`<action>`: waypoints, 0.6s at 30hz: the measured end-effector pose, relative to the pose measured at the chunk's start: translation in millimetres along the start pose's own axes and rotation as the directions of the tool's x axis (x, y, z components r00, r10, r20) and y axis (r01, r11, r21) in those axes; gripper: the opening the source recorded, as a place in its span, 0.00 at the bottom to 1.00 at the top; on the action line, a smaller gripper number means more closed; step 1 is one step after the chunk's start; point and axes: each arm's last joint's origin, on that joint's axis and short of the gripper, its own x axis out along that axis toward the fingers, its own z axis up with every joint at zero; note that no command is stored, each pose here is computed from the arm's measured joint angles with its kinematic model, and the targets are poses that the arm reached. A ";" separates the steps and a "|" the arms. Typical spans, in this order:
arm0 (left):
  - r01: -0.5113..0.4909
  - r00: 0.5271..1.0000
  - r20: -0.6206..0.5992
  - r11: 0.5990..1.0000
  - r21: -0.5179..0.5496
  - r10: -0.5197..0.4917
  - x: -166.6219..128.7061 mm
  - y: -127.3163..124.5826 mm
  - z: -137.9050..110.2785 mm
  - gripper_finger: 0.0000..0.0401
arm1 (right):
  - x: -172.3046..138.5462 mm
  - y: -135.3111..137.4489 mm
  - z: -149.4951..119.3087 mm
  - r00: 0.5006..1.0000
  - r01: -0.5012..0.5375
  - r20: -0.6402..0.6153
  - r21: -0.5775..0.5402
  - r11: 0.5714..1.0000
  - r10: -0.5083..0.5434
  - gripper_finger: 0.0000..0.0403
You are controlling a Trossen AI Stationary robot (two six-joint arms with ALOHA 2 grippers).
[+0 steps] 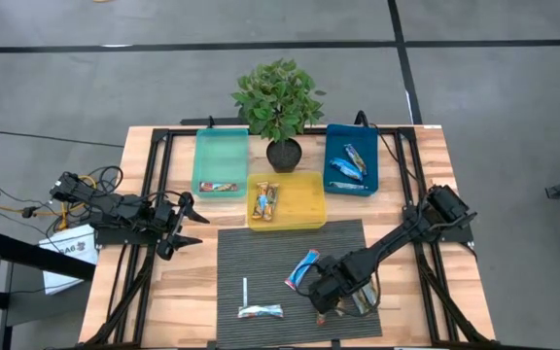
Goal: Pick and place Granola Bars by type
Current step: Put the orange granola bar into the yellow bin
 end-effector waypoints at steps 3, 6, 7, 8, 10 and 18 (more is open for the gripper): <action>0.000 1.000 0.000 1.000 0.002 0.000 0.0 0.0 0.0 0.66 | 0.4 2.1 0.2 1.000 -0.018 0.001 -0.004 1.000 0.018 0.31; 0.000 1.000 0.000 1.000 -0.001 0.000 0.0 0.0 0.0 0.66 | 0.0 0.5 2.4 1.000 -0.004 0.002 -0.006 1.000 0.004 0.32; 0.000 1.000 0.000 1.000 0.001 0.000 0.0 0.0 0.1 0.66 | 0.0 0.3 2.4 1.000 -0.003 0.001 -0.020 1.000 0.003 0.31; 0.000 1.000 -0.001 1.000 0.003 0.000 0.0 0.0 -0.1 0.66 | -0.1 0.5 2.5 1.000 -0.004 0.001 -0.031 0.999 0.004 0.31; 0.000 1.000 0.000 1.000 0.000 0.000 0.0 0.0 0.0 0.66 | -0.1 0.5 2.6 1.000 -0.005 0.001 -0.037 0.999 0.005 0.29; 0.000 1.000 0.000 1.000 -0.002 0.000 0.0 0.0 0.1 0.66 | -0.1 1.5 2.7 1.000 -0.015 0.002 -0.070 0.997 0.015 0.14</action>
